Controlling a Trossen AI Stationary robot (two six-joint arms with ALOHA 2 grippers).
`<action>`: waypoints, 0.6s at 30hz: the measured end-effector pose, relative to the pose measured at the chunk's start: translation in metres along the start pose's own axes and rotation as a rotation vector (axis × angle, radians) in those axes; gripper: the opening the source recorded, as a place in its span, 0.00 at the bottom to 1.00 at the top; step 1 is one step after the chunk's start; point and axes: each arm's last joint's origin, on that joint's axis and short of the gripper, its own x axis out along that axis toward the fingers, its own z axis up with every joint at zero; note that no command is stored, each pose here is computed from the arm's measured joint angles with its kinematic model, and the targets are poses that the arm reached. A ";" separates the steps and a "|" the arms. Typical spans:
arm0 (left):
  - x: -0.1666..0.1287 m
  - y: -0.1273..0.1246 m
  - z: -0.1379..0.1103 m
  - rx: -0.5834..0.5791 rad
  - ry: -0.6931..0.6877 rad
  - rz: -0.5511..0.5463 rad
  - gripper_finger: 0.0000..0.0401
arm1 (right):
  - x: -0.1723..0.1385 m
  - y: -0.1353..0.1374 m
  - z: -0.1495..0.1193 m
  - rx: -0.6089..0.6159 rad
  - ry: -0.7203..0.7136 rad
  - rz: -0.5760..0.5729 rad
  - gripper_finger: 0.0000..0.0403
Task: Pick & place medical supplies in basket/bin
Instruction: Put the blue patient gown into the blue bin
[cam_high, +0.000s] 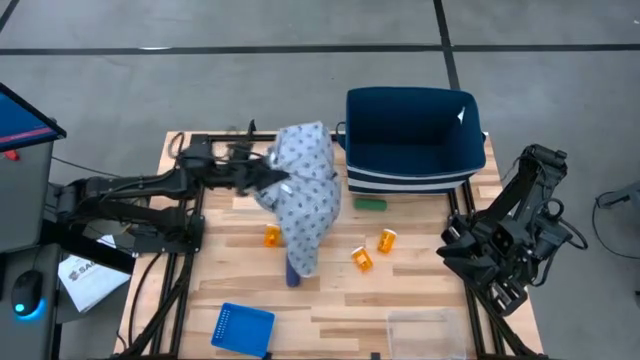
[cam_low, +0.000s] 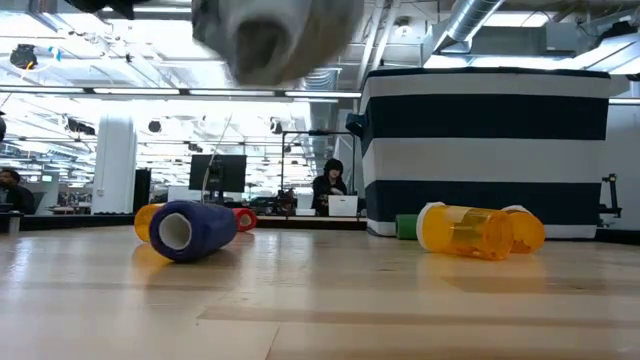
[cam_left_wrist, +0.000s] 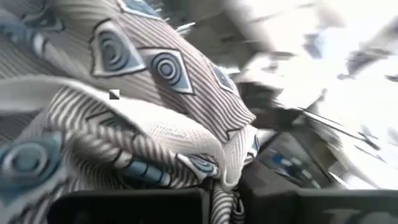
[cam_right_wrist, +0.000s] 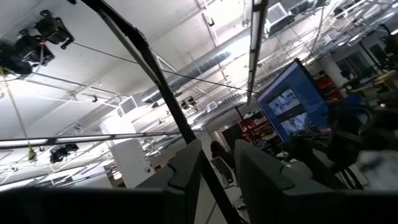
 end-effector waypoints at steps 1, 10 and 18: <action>-0.001 -0.009 0.005 0.065 -0.043 -0.085 0.01 | 0.000 0.000 0.000 -0.001 0.000 0.005 0.24; 0.035 -0.043 0.060 0.593 -0.355 -0.129 0.01 | 0.000 0.001 0.002 0.007 -0.022 0.054 0.24; 0.136 -0.019 0.107 0.928 -0.212 0.000 0.01 | -0.001 0.004 0.007 -0.028 -0.077 0.174 0.24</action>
